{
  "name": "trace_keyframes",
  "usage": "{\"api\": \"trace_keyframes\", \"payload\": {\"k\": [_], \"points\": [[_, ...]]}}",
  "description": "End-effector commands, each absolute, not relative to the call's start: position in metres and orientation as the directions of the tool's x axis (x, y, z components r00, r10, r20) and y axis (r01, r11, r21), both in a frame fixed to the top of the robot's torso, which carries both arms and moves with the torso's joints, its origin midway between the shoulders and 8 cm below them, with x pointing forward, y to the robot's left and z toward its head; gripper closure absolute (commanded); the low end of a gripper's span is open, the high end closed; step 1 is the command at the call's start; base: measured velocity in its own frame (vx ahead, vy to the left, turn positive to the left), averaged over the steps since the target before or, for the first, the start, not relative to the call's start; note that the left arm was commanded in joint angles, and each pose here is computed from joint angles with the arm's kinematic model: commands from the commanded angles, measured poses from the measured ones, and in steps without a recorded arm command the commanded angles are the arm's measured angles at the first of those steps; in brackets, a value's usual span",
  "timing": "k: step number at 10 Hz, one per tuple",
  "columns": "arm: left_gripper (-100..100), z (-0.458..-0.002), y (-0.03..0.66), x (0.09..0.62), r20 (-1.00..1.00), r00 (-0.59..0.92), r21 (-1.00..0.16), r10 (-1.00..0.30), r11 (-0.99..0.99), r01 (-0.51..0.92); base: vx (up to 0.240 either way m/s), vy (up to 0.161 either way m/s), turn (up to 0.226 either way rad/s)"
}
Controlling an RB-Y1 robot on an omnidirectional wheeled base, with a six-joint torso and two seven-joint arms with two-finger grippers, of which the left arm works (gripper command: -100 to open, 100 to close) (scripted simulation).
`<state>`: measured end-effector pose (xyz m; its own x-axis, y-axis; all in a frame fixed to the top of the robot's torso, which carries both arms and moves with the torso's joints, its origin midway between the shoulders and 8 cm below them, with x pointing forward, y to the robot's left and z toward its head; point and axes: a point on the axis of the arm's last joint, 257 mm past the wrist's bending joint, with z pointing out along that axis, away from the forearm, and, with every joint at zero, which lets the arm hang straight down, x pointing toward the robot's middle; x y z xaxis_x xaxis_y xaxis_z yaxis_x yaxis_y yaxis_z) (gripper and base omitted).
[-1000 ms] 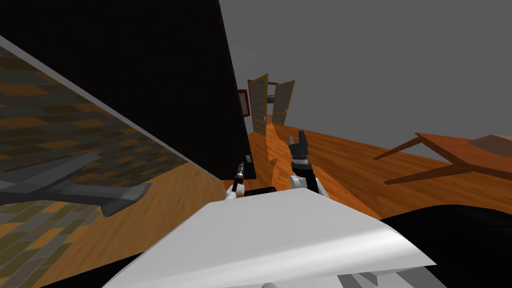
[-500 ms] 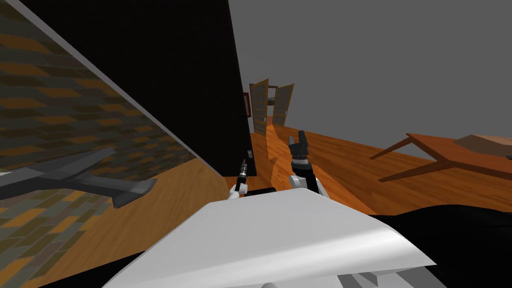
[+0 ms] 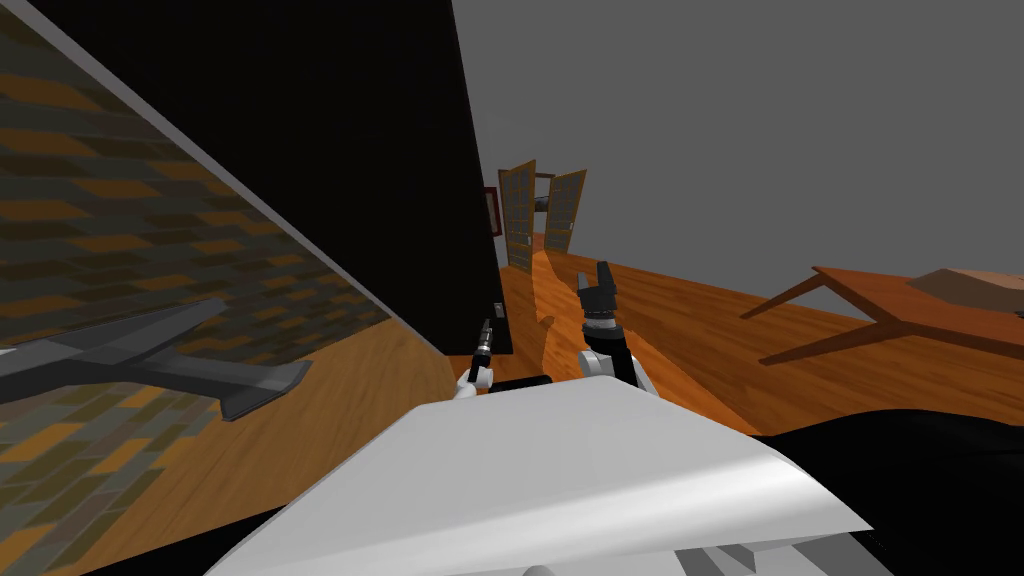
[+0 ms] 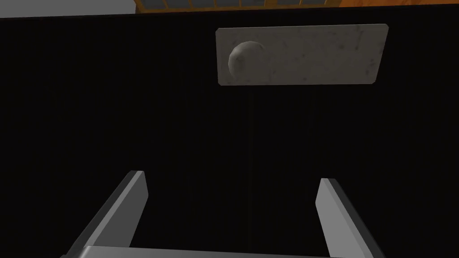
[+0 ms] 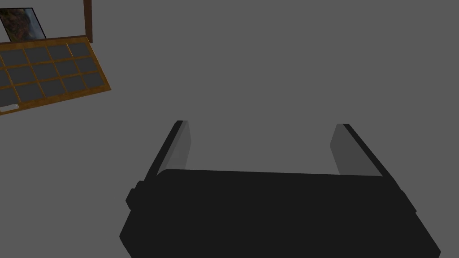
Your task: Push the door open
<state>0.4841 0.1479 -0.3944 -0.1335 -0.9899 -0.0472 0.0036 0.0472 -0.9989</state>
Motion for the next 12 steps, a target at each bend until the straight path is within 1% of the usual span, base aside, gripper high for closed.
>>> {"api": "trace_keyframes", "payload": {"k": [1,3,6,8,9,12], "points": [[-100,-0.395,0.161,0.487,-0.067,-0.125,-0.998,-0.99,0.066,0.007,0.212,-0.038,-0.024],[-100,-0.394,0.162,0.488,-0.066,-0.121,-0.998,-0.99,0.065,0.008,0.259,-0.049,-0.023],[-100,-0.391,0.138,0.487,-0.019,-0.122,-1.0,-0.992,0.018,0.007,0.225,-0.075,-0.02],[-100,-0.393,0.144,0.485,-0.025,-0.118,-1.0,-0.993,0.025,0.003,0.069,-0.028,0.008],[100,-0.393,0.144,0.485,-0.025,-0.118,-1.0,-0.993,0.025,0.003,0.0,0.0,0.0],[100,-0.393,0.144,0.485,-0.025,-0.118,-1.0,-0.993,0.025,0.003,-0.008,0.003,-0.003]]}}
